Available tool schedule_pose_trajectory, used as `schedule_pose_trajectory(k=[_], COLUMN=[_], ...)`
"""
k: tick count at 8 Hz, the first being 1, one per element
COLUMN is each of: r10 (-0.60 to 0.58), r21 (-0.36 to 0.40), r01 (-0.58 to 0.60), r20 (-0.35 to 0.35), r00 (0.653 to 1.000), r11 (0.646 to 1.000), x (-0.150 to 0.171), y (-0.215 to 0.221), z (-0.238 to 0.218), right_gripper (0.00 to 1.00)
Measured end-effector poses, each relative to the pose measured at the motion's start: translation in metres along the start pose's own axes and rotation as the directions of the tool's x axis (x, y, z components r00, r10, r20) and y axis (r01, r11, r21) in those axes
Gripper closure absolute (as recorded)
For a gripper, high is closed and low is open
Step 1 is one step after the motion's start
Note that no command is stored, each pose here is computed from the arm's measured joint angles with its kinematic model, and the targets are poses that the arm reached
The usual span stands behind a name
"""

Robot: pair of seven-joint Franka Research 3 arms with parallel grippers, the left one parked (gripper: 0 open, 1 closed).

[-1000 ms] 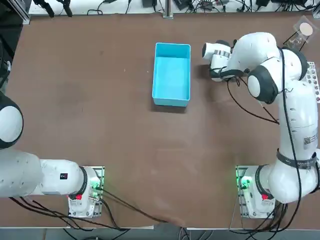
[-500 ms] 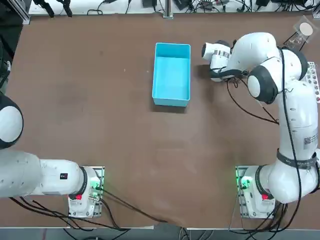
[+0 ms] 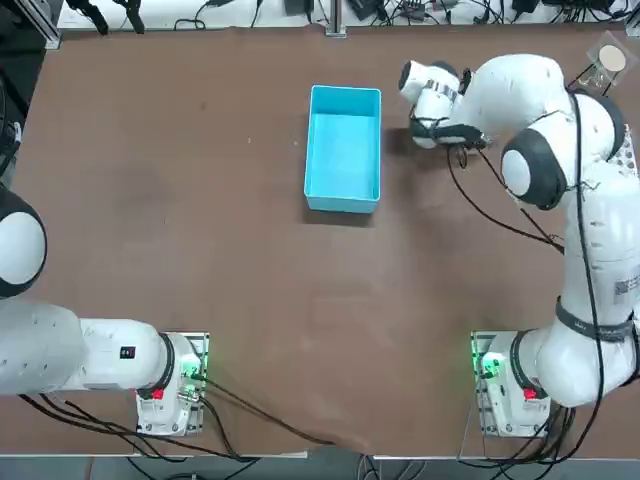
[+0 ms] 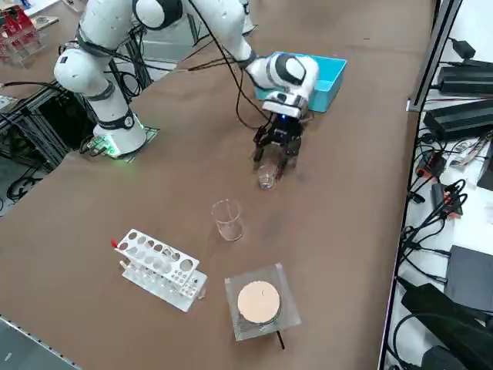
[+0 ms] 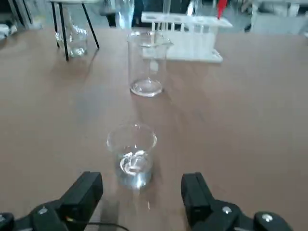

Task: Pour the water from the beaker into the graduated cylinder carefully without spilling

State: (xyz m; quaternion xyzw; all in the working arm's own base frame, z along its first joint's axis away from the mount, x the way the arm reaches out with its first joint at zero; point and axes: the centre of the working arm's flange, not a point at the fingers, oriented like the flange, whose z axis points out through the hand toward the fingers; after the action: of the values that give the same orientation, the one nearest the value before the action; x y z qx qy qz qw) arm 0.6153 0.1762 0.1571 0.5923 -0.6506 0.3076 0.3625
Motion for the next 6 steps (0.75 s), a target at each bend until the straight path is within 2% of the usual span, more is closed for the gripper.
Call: schedule_pose_trajectory(k=[2, 3, 5, 6], r10=[-0.056, -0.122, -0.263, -0.336], r21=[-0.020, -0.022, -0.003, 0.035], r01=[0.060, 0.131, 0.287, 0.361], r20=[0.159, 0.229, 0.384, 0.456], r00=[0.986, 0.966, 0.885, 0.824], r11=[0.998, 0.991, 0.958, 0.932], x=[0.043, 0.066, 0.114, 0.144], y=[-0.004, -0.003, -0.005, -0.010], z=[-0.057, -0.076, -0.094, -0.094], right_gripper=[0.00, 0.00, 0.00, 0.00])
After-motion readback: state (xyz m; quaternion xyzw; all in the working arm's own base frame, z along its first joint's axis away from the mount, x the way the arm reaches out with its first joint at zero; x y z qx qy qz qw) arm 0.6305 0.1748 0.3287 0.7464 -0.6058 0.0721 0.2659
